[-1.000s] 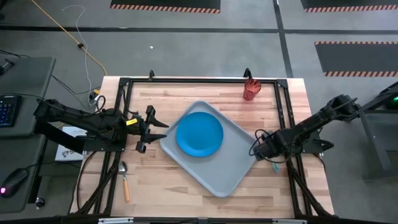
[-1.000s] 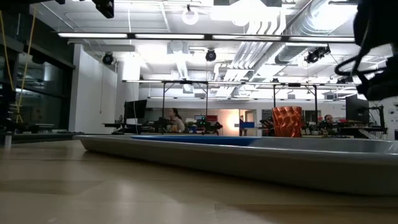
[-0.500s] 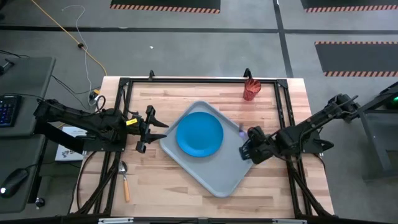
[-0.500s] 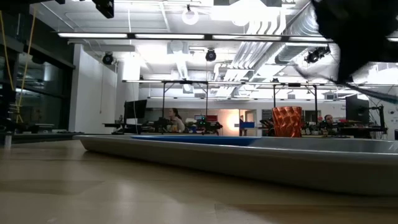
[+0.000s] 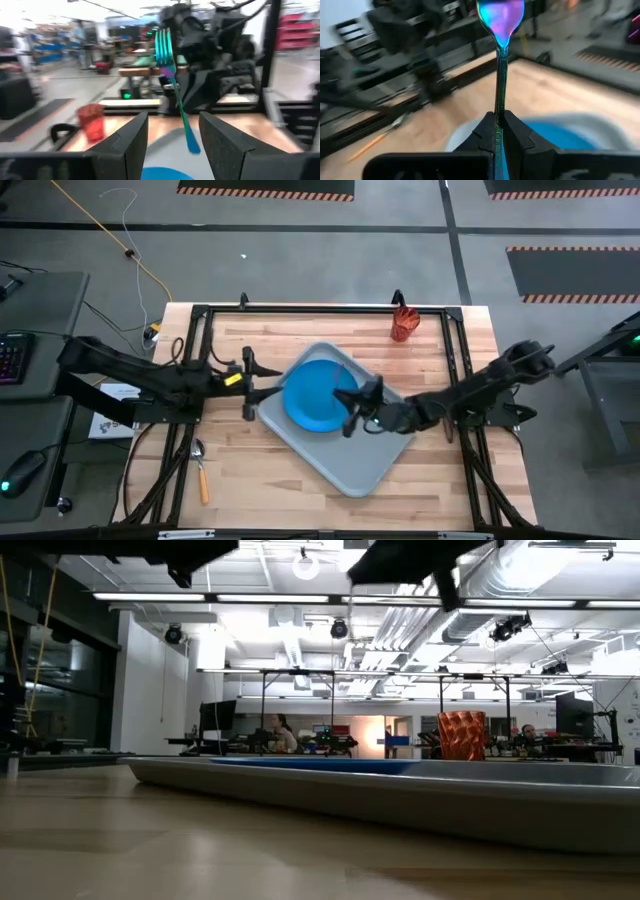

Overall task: Pick and place plate/cup/fork/spoon on tray
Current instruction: Put the blue fork on the right side of the gray serving tray

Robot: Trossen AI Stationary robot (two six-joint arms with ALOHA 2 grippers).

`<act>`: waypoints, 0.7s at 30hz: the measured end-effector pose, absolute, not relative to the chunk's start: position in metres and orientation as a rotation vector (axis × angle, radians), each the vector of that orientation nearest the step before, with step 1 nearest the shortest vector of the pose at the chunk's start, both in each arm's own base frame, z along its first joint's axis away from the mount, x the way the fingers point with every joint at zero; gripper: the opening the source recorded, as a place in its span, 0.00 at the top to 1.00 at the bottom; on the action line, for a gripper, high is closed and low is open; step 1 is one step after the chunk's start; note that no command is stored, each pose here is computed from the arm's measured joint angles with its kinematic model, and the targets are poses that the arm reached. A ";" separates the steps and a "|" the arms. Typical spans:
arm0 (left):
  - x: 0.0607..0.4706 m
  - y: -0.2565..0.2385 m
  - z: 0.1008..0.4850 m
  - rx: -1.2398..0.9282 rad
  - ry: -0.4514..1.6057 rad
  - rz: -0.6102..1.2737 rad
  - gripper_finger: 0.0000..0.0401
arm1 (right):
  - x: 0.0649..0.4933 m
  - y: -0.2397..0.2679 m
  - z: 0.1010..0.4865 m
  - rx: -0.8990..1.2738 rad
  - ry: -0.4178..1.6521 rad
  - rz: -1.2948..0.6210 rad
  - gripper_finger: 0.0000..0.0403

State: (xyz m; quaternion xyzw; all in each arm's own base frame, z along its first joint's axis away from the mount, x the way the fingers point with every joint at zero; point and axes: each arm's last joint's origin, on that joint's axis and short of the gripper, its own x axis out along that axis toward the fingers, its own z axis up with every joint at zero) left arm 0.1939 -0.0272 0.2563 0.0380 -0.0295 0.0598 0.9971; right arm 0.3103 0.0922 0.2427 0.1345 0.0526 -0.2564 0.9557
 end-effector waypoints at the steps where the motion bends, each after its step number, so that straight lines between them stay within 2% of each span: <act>1: 0.197 -0.027 0.254 0.087 -0.055 0.145 0.58 | 0.315 0.088 0.239 0.253 0.096 -0.551 1.00; 10: 0.224 -0.028 0.237 0.118 -0.081 0.289 0.58 | 0.353 0.059 0.198 0.195 0.107 -0.708 1.00; 21: 0.241 -0.029 0.218 0.143 -0.070 0.405 0.58 | 0.413 0.071 0.188 -0.016 0.267 -0.811 1.00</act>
